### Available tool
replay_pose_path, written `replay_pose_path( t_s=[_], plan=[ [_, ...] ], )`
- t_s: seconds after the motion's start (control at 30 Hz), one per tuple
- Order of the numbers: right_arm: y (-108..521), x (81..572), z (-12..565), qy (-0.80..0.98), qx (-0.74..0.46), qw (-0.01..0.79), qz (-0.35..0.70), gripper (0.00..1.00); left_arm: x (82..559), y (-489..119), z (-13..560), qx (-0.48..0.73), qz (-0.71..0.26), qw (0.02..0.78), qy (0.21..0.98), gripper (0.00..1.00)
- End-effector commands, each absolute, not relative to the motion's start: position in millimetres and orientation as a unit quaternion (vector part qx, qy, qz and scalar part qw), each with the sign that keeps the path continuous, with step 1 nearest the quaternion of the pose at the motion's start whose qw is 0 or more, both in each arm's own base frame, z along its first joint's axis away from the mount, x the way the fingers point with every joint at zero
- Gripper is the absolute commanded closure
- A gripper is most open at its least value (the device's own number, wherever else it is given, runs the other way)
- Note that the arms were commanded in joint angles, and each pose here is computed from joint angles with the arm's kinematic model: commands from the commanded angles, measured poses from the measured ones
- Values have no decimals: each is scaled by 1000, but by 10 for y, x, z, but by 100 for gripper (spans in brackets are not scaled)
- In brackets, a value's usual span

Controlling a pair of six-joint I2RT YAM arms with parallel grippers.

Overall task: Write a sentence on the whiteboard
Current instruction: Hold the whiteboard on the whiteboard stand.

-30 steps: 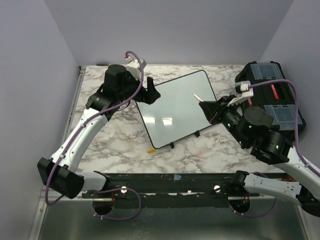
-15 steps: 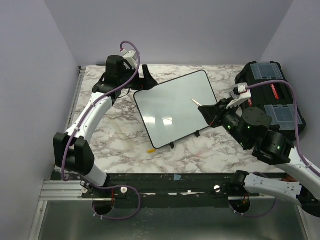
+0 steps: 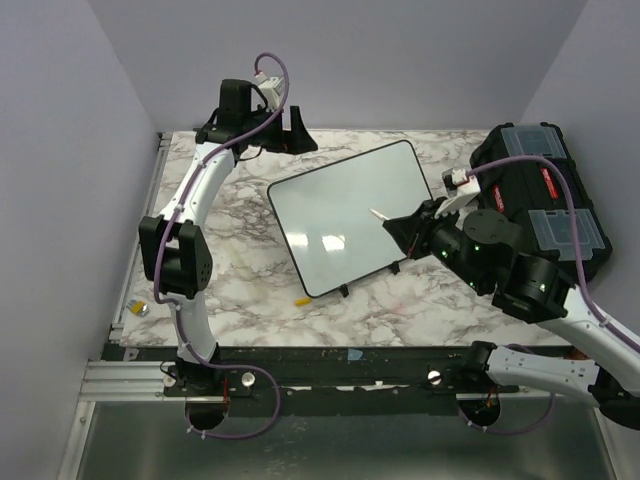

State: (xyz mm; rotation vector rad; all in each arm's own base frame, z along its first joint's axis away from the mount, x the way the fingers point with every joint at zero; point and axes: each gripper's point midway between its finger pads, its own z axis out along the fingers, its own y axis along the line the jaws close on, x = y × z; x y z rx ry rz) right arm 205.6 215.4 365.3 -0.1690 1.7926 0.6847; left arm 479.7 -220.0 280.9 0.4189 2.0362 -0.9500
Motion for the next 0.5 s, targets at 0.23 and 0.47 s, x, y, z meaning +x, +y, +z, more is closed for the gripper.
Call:
replay_pose_path(
  t_s=[0.23,0.47],
  plan=[
    [2680,1994,3625,763,-138,526,350,99,4557,-2380,2263,205,-481,309,795,22],
    [2972,2008,3711,756,-156,508,383,99,4498,-2454,2156,207,-518,279,782,34]
  ],
)
